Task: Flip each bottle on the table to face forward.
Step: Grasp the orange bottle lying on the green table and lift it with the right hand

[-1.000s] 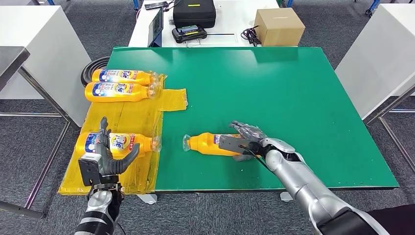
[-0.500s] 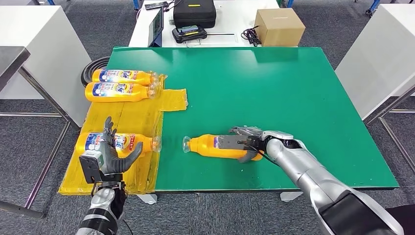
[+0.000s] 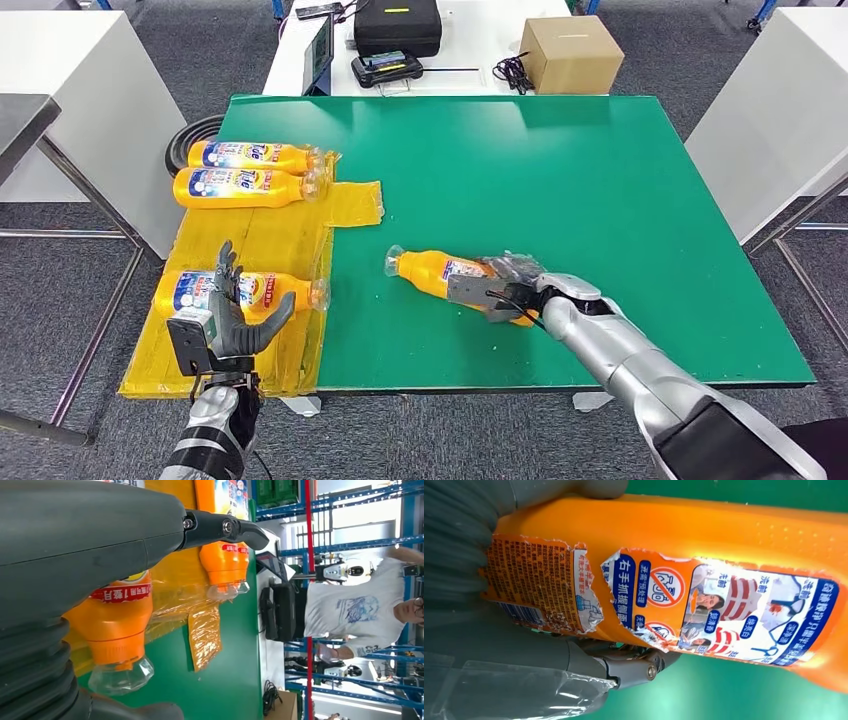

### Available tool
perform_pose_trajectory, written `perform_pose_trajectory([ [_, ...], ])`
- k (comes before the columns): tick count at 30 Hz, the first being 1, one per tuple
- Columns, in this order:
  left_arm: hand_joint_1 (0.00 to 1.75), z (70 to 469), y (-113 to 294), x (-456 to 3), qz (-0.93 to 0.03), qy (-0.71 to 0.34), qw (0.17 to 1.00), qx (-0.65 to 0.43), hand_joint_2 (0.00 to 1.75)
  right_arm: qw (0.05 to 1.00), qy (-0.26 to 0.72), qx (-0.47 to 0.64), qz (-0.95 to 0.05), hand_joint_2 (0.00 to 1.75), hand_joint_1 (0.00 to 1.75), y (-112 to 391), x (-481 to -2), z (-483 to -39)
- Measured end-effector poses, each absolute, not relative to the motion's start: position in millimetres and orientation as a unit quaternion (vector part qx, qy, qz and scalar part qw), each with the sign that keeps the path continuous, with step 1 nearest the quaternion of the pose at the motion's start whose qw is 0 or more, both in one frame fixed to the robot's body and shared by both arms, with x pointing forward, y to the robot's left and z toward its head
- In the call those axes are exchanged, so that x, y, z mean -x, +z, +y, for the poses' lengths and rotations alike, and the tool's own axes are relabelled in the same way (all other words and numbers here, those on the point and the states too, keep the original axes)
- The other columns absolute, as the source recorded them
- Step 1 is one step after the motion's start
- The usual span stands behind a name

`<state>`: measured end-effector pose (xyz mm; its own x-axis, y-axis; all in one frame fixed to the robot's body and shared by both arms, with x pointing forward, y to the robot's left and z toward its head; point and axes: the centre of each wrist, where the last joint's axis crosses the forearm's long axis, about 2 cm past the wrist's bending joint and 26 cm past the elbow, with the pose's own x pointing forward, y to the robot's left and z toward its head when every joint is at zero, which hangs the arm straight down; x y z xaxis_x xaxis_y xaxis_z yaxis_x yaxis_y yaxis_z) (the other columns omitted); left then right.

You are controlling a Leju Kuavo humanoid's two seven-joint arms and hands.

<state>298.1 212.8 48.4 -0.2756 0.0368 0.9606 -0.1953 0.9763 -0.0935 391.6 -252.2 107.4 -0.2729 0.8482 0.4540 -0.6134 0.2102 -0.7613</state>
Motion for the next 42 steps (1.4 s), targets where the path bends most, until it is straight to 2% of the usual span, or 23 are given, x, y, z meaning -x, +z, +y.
perform_pose_trajectory([
  [5,0.0,213.4,46.2,-294.6,-0.791,0.093,0.602,-0.052,1.75,0.583,0.589,0.147,-0.54,1.75,1.75,97.4,-375.9,-243.4],
  [8,0.0,214.2,44.9,-290.9,-0.791,0.09,0.602,-0.054,1.75,0.577,0.54,0.15,-0.594,1.75,1.75,87.6,-356.1,-233.1],
  [14,0.0,215.8,41.9,-279.2,-0.789,0.093,0.605,-0.051,1.75,0.542,0.365,0.13,-0.746,1.75,1.75,90.1,-305.3,-203.0],
  [20,0.0,213.6,43.4,-271.9,-0.772,0.129,0.622,-0.009,1.75,0.49,0.175,0.137,-0.842,1.75,1.75,113.7,-277.2,-200.7],
  [23,0.0,211.3,45.4,-270.4,-0.767,0.14,0.626,0.008,1.75,0.476,0.115,0.152,-0.859,1.75,1.75,122.1,-267.2,-204.2],
  [28,0.0,208.9,48.2,-269.7,-0.763,0.152,0.627,0.027,1.75,0.467,0.073,0.166,-0.865,1.75,1.74,127.7,-258.5,-208.8],
  [32,0.0,201.9,51.4,-267.8,-0.745,0.168,0.638,0.097,1.75,0.461,0.05,0.185,-0.867,1.75,1.74,125.1,-251.9,-212.2],
  [37,0.0,185.2,58.2,-262.6,-0.726,0.156,0.64,0.2,1.75,0.468,0.066,0.191,-0.86,1.75,1.75,107.4,-242.1,-208.4],
  [42,0.0,168.2,67.8,-259.0,-0.726,0.119,0.629,0.252,1.75,0.501,0.108,0.156,-0.844,1.75,1.75,81.7,-232.9,-182.6],
])
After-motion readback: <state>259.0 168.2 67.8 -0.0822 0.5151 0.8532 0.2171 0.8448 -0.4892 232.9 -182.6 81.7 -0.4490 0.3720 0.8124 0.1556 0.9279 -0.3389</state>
